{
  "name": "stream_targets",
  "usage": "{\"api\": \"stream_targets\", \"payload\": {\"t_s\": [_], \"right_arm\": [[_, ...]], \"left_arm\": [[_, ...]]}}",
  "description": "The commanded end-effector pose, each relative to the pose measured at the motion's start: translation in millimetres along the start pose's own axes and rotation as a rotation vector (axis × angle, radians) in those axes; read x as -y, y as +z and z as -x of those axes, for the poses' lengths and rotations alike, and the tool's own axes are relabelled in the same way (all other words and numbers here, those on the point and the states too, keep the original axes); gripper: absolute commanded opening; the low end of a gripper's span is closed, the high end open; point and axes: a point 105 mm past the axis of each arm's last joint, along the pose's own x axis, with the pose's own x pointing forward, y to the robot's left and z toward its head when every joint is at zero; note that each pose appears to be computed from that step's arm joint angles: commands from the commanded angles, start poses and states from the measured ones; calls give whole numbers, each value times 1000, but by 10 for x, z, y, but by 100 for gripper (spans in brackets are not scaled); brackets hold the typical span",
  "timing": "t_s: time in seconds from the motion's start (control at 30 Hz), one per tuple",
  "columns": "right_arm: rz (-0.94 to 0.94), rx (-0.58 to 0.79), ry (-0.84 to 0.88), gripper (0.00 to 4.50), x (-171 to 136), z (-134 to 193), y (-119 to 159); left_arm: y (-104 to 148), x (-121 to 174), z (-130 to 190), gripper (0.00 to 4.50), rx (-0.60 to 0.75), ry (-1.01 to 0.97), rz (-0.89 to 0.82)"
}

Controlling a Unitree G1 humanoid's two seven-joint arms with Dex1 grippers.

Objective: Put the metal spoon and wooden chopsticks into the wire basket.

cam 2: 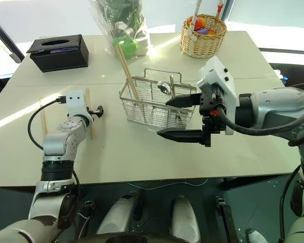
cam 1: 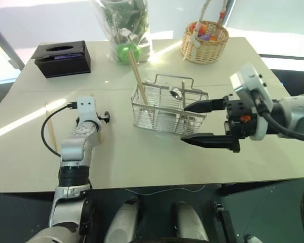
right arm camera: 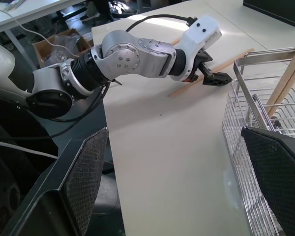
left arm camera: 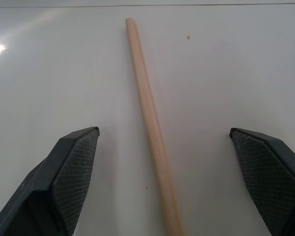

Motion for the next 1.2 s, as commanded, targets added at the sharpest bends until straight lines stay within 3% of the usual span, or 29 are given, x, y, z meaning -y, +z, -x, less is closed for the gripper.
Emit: {"api": "stream_targets", "payload": {"t_s": [0.03,0.2,0.33,0.47,0.5,0.57,0.7,0.83,0.97,1.1,1.2], "right_arm": [[43,26,-14,448,-24,14,64],[54,42,-28,448,-16,15,104],[60,46,-40,450,-3,32,121],[62,50,-48,450,5,42,133],[62,50,-52,450,11,48,135],[62,48,-61,450,27,60,132],[59,49,-66,450,45,64,128],[49,50,-74,450,72,49,101],[40,56,-87,450,100,37,70],[35,61,-103,450,127,27,30],[31,68,-107,450,138,12,7]], "left_arm": [[-164,-182,-74,450,-81,110,2],[-247,-250,-105,450,-148,177,69],[-343,-334,-61,283,-186,227,73],[-377,-371,-35,77,-196,245,73],[-392,-386,-25,77,-200,253,78],[-441,-434,3,17,-214,273,86],[-457,-476,19,8,-218,282,89],[-244,-614,10,8,-136,289,95],[335,-782,32,8,88,243,115],[1179,-828,238,8,433,82,107],[1550,-764,385,8,577,-47,101]]}}
